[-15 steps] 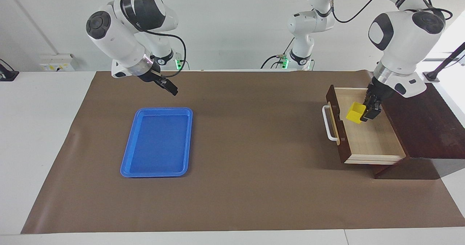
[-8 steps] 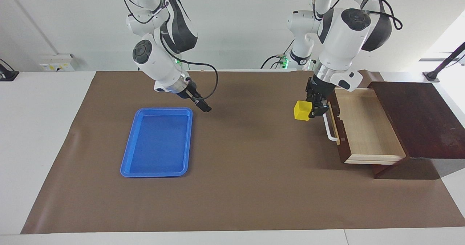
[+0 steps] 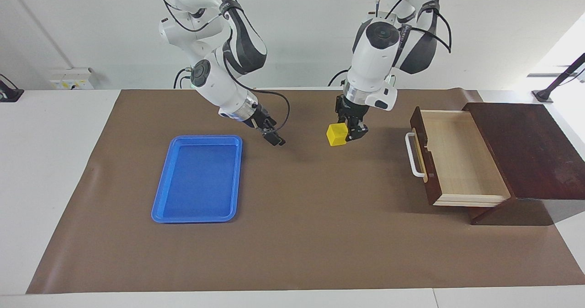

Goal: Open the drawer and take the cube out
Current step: 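Lift the yellow cube with the left gripper while the right gripper approaches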

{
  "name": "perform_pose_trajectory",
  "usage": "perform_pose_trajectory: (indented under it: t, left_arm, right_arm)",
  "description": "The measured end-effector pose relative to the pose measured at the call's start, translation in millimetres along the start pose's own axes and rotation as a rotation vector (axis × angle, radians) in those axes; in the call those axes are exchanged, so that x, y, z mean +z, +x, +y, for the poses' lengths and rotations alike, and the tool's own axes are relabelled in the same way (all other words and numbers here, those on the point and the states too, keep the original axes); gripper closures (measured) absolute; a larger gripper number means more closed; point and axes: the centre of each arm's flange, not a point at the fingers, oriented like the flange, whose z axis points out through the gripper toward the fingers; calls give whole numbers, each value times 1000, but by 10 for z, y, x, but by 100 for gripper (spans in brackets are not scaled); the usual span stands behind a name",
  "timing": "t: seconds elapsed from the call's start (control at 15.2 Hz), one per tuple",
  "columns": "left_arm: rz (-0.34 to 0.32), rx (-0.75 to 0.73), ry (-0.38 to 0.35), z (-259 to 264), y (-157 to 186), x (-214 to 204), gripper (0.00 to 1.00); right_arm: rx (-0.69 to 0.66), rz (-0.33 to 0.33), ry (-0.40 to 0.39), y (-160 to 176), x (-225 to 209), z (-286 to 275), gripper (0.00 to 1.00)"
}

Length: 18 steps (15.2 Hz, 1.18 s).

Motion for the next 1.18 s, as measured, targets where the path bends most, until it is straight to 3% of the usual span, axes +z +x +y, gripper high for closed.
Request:
perform_pose_trajectory:
  t: [0.2, 0.46, 0.66, 1.18]
  left_arm:
    - [8, 14, 7, -336, -175, 163, 44]
    - [-1, 22, -3, -463, -157, 262, 44]
    - [-24, 30, -20, -502, -176, 247, 44]
    - [-39, 30, -30, -498, -186, 254, 44]
  right_arm:
    - [36, -29, 0, 32, 54, 23, 0]
    - [79, -40, -27, 186, 278, -25, 0]
    - [161, -113, 14, 259, 264, -151, 0]
    - [169, -161, 39, -131, 46, -115, 0]
